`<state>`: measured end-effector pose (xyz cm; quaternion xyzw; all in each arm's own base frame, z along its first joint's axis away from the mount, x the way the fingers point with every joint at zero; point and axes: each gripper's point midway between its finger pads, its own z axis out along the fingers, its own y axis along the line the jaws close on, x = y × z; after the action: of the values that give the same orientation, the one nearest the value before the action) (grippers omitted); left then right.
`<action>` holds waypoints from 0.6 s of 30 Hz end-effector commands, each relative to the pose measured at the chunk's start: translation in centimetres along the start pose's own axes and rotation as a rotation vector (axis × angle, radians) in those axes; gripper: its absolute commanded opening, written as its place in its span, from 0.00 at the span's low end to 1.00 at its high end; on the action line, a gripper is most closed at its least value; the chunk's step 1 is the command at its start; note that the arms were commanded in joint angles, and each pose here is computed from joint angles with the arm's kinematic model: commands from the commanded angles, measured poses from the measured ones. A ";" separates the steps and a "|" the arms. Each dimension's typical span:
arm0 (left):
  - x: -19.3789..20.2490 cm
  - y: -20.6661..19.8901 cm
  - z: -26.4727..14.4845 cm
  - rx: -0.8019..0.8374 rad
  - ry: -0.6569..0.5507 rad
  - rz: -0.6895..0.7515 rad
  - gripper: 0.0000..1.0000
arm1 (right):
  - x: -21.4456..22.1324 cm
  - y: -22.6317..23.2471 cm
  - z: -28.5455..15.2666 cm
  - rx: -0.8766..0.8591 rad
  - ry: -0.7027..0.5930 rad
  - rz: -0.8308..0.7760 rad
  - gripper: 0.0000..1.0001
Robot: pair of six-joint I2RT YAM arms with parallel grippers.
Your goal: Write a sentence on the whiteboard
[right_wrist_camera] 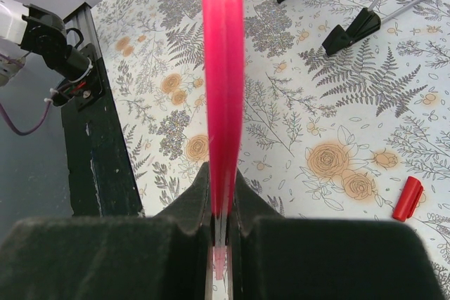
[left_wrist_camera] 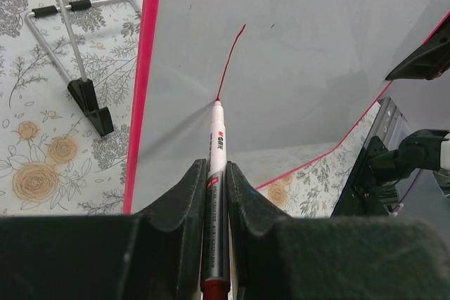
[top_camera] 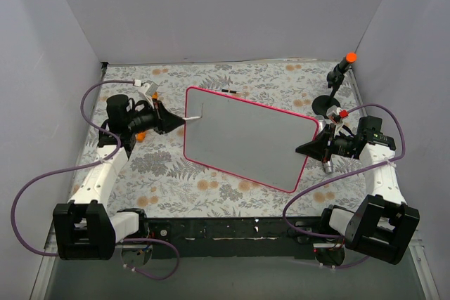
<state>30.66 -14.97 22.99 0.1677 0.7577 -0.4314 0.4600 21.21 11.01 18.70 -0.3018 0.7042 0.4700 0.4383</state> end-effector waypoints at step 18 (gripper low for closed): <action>-3.7 -0.9 -0.1 0.011 -0.050 0.053 0.00 | 0.6 -2.4 -0.7 0.092 0.093 -0.155 0.01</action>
<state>31.24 -15.01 25.15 0.1725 0.7469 -0.4311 0.4759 21.23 11.00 18.68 -0.3053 0.7027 0.4680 0.4404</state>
